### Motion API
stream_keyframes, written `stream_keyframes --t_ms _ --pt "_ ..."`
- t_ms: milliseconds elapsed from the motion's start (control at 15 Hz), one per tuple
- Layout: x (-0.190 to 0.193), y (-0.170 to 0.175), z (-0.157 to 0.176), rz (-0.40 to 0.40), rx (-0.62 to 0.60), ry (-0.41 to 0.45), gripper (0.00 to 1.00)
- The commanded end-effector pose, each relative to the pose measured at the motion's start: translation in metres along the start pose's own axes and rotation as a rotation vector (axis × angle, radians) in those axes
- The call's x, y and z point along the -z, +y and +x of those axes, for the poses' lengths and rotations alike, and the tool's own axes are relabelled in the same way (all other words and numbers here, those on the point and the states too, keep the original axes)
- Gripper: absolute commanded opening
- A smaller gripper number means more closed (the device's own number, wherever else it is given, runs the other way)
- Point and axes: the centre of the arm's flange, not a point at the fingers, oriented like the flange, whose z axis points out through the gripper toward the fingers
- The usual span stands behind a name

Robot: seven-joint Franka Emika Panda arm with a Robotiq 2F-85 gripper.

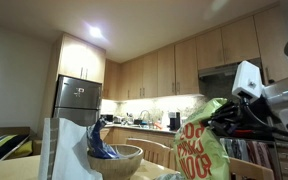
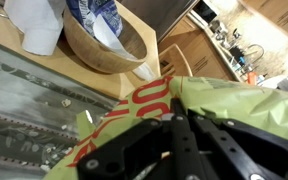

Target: Pick the bag of popcorn and pour its contents on the cloth on the table

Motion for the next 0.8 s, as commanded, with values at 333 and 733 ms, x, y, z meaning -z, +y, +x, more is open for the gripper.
stream_keyframes --t_ms 333,733 --pt "-0.018 0.011 0.041 -0.197 -0.383 0.124 0.00" --pt "-0.010 0.023 0.038 -0.340 -0.611 0.200 0.50"
